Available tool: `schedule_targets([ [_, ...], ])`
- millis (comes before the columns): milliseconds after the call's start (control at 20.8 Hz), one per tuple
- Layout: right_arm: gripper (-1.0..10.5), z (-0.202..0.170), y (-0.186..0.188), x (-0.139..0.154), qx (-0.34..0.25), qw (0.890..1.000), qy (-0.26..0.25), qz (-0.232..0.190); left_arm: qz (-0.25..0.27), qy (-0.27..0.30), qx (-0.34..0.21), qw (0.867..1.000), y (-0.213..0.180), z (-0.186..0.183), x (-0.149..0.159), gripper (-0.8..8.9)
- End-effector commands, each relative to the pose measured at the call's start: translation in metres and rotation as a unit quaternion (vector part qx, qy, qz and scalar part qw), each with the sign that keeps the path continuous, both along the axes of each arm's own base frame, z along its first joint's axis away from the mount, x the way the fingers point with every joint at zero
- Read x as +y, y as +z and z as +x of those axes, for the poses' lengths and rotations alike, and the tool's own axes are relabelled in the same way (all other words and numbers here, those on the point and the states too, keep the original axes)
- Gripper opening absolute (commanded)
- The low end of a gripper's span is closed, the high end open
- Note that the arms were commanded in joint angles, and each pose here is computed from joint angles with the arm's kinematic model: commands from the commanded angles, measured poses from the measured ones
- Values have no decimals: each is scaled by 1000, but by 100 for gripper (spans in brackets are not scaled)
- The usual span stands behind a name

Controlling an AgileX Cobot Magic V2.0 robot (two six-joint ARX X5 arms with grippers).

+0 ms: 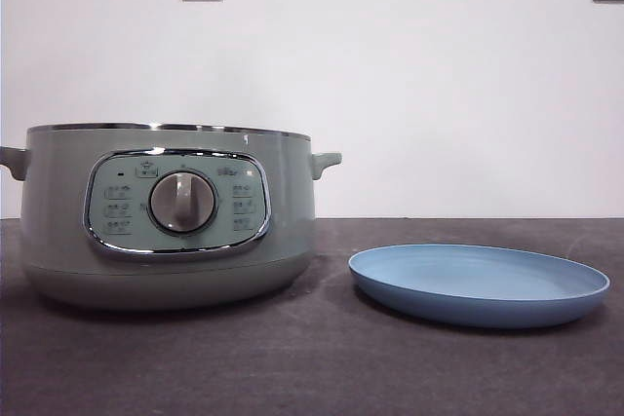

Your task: Take the potato out from the steamer,put the potato on the plate,close the lid

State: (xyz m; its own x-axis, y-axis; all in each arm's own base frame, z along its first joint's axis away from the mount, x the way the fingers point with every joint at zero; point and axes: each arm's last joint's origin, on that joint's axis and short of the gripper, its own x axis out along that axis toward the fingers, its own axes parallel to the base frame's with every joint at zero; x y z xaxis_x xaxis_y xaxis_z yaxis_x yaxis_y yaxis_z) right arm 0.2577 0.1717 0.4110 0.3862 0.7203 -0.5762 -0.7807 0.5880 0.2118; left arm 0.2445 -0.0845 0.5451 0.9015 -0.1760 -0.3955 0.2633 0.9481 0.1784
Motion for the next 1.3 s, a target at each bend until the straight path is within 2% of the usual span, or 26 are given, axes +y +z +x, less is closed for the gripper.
schedule_targets([
  [48, 688, 10, -21, 30, 15, 1000, 20, -16, 7, 23, -49, 999, 18, -16, 9, -8],
  [193, 688, 21, -51, 68, 18, 998, 37, -41, 17, 56, -57, 997, 23, -24, 13, -8],
  [385, 688, 36, -94, 118, -17, 996, 16, -84, 54, 108, -51, 991, 21, -25, 17, -8],
  [578, 688, 49, -119, 150, -19, 993, 7, -113, 55, 108, -50, 991, 21, -25, 18, -8],
  [770, 688, 68, -127, 177, 0, 989, 2, -148, 56, 108, -48, 991, 21, -25, 17, -8],
  [915, 687, 79, -135, 187, 18, 983, -3, -183, 56, 108, -48, 991, 21, -25, 17, -8],
  [1011, 639, 81, -145, 189, 31, 979, 1, -199, 56, 108, -48, 991, 21, -25, 17, -8],
  [1300, 621, 81, -162, 193, 50, 974, 9, -220, 56, 106, -45, 992, 20, -25, 17, -8],
])
